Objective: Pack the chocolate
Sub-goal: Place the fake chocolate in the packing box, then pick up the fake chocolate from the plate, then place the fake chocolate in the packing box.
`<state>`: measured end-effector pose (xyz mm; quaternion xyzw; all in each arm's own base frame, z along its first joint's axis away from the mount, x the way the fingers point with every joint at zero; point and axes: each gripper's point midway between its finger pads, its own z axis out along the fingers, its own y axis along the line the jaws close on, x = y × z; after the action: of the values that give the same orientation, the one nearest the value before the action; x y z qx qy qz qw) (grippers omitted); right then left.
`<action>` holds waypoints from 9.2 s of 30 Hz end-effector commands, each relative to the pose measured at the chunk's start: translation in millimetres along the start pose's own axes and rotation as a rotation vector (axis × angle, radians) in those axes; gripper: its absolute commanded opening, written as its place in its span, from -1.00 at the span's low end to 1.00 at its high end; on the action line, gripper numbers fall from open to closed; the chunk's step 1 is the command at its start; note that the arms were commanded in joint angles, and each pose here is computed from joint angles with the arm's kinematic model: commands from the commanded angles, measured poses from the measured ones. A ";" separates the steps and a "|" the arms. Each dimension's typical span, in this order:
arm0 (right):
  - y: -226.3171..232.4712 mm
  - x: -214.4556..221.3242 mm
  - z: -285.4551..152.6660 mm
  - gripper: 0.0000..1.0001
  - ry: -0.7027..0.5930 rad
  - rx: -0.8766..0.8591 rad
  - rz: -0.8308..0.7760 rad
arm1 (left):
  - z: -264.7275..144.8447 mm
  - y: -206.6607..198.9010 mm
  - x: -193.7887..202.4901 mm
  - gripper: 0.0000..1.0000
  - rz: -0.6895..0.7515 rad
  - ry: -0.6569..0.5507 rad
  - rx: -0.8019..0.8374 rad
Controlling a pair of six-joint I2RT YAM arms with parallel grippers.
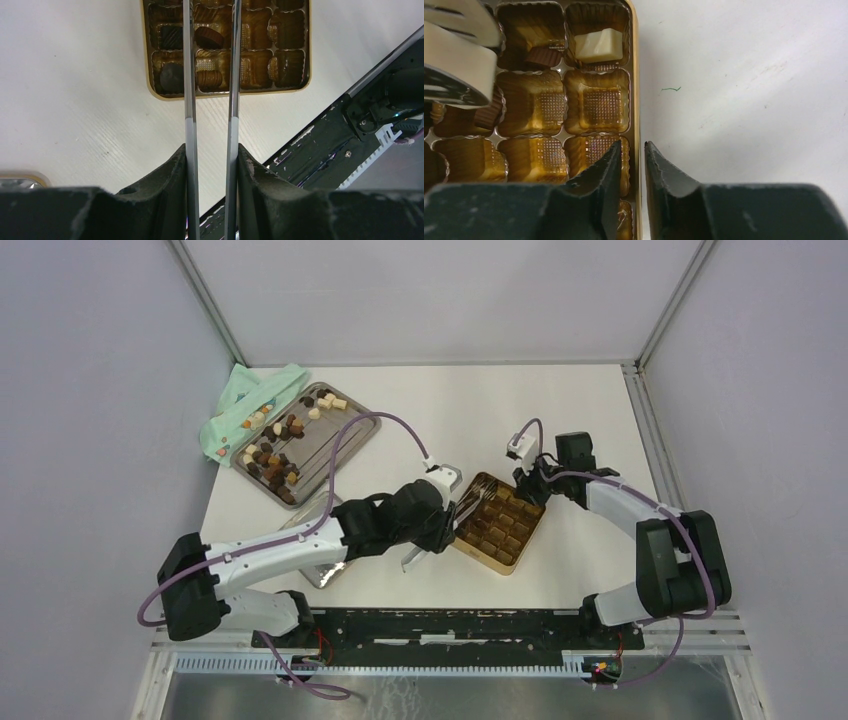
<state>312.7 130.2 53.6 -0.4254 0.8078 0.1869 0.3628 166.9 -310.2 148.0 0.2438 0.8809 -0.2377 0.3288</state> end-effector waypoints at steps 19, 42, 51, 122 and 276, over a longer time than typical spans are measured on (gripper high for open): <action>-18.3 -34.1 -35.8 0.27 -0.147 0.014 -0.020 | 16.6 -20.3 -10.1 -0.70 -0.037 0.065 0.002; -17.4 -36.5 -41.4 0.30 -0.162 0.012 -0.034 | 15.8 -22.2 -16.1 -0.10 -0.048 0.069 -0.018; -16.8 -38.7 -44.8 0.30 -0.171 0.013 -0.045 | 7.6 -22.4 -24.5 -0.14 -0.069 0.030 -0.018; 18.3 -60.4 -60.8 0.30 -0.272 -0.107 -0.149 | -126.6 333.6 46.8 -0.07 -0.702 0.166 -0.799; 2.8 -52.1 -31.5 -0.98 -0.184 0.089 -0.222 | 20.4 -21.7 -45.3 -0.84 -0.056 -0.068 0.118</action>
<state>298.7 132.7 81.4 -0.4720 0.7569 0.1521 0.4256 177.8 -338.0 148.1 0.2248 0.8769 -0.3059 0.2949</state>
